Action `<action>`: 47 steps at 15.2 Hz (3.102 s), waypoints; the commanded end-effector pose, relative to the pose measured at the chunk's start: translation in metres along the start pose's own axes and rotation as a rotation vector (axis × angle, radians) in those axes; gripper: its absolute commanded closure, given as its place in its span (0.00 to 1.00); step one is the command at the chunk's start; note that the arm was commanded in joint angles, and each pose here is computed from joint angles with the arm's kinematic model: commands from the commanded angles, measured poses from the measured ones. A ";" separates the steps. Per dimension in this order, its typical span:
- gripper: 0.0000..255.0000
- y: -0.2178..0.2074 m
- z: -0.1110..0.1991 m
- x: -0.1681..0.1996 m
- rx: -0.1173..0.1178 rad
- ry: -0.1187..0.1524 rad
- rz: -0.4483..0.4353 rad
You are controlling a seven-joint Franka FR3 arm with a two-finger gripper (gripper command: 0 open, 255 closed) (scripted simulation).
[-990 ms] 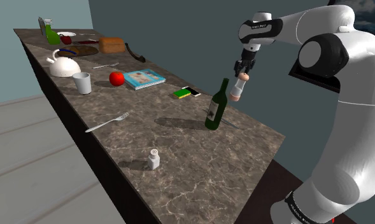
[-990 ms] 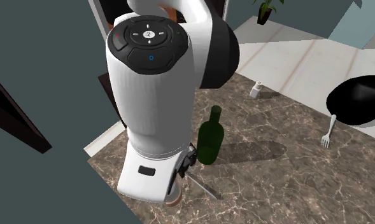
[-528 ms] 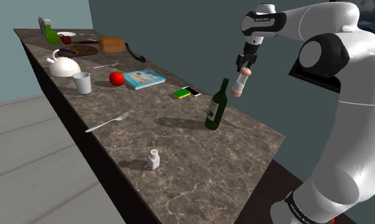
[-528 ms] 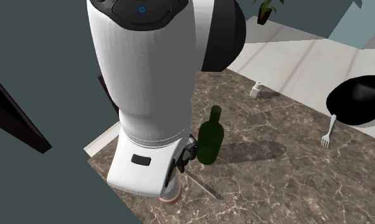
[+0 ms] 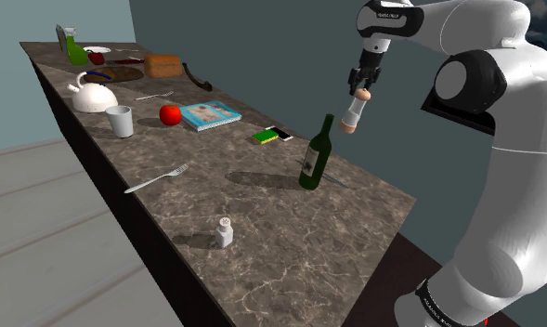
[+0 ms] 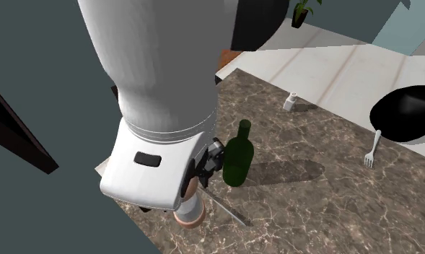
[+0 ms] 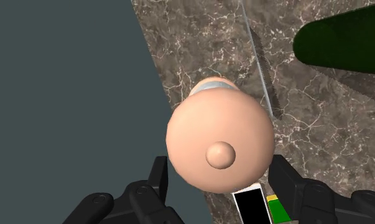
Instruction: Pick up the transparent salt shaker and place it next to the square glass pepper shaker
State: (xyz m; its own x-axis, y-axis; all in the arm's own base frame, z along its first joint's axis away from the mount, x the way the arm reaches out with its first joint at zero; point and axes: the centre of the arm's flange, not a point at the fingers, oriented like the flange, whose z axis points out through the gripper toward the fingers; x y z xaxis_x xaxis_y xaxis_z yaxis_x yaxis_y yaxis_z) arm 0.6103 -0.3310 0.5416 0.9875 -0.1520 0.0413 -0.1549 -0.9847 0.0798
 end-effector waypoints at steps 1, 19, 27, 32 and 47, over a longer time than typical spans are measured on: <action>1.00 0.000 -0.010 0.001 0.000 0.000 0.000; 1.00 -0.112 -0.066 -0.018 0.000 0.000 0.000; 1.00 -0.216 -0.075 -0.037 0.000 0.000 0.000; 1.00 -0.280 -0.081 -0.049 0.000 0.000 0.000; 1.00 -0.474 -0.099 -0.085 0.000 0.000 0.000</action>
State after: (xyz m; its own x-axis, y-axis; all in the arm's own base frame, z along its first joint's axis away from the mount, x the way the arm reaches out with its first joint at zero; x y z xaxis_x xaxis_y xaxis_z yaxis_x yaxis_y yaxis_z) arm 0.5984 0.1448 0.6012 0.9878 -0.1505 0.0410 -0.1534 -0.9850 0.0796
